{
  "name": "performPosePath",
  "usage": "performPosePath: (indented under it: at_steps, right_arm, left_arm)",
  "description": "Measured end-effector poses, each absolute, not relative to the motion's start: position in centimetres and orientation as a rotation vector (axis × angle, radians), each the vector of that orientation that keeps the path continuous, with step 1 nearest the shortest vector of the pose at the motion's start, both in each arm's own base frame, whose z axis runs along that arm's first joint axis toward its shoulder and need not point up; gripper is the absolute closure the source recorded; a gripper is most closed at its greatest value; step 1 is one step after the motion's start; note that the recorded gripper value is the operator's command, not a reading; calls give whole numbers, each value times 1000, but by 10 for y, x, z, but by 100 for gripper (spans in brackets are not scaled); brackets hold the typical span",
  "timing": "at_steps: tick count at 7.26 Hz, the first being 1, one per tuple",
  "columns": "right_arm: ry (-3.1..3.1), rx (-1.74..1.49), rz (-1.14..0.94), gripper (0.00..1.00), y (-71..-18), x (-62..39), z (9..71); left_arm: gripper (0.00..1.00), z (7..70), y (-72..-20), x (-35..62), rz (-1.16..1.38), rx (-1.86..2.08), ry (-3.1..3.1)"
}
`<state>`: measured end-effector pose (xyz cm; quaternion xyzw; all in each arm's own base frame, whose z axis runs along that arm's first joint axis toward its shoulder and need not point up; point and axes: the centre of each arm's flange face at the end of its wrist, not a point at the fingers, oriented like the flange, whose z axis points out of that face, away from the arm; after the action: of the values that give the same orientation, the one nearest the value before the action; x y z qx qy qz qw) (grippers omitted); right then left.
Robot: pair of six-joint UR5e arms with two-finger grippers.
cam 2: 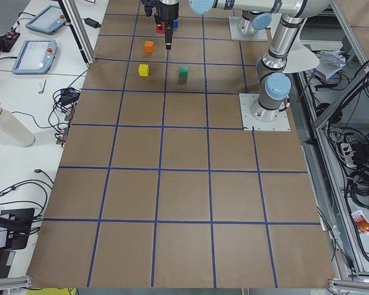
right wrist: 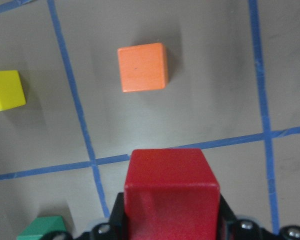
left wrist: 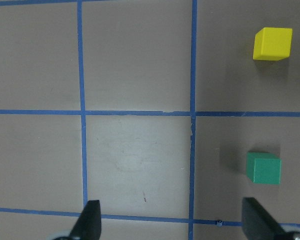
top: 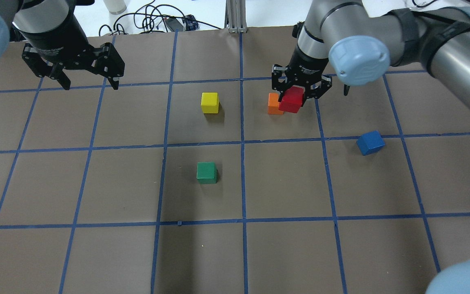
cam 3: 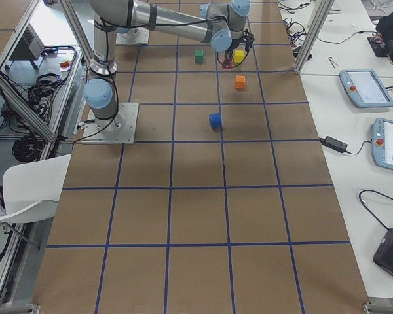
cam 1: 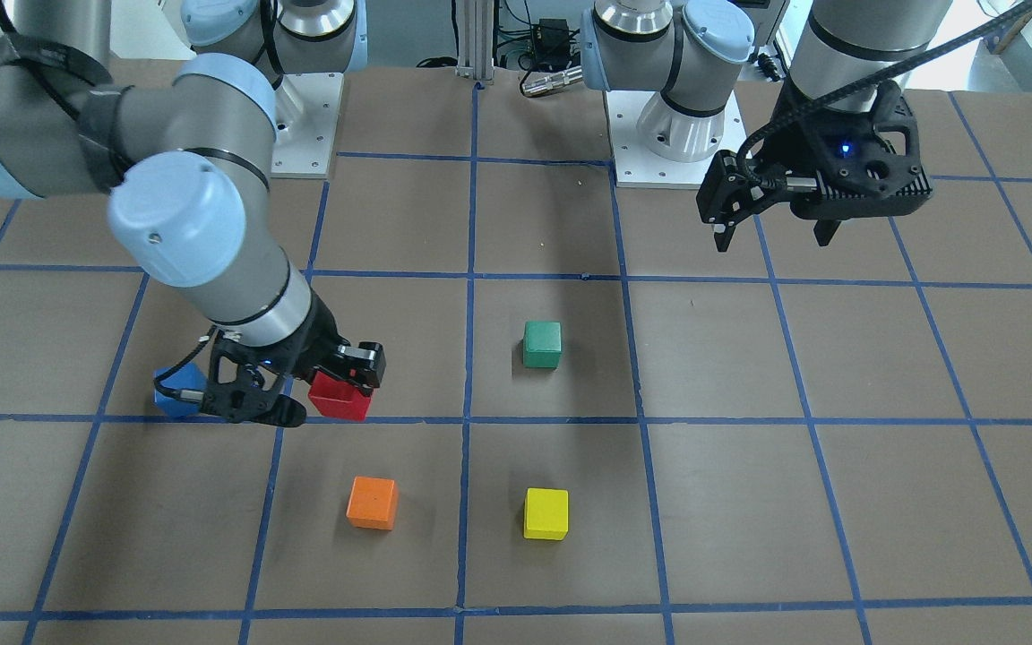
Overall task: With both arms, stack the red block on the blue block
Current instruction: 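Lift the red cube with the right gripper and carry it over the blue cube, then lower the red cube onto the blue cube with the right gripper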
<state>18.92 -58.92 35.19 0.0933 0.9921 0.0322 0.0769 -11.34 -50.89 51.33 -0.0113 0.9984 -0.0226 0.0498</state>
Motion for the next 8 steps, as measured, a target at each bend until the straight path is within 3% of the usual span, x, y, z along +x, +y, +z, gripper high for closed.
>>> performPosePath:
  at_steps: [4, 8]
  right_arm:
    - [3096, 44, 238, 100, -586, 45, 355]
    - [3123, -125, 269, 100, -571, 3, 303]
  left_arm:
    - [0, 511, -510, -118, -62, -55, 3089]
    - [0, 511, -511, -117, -50, -71, 3111]
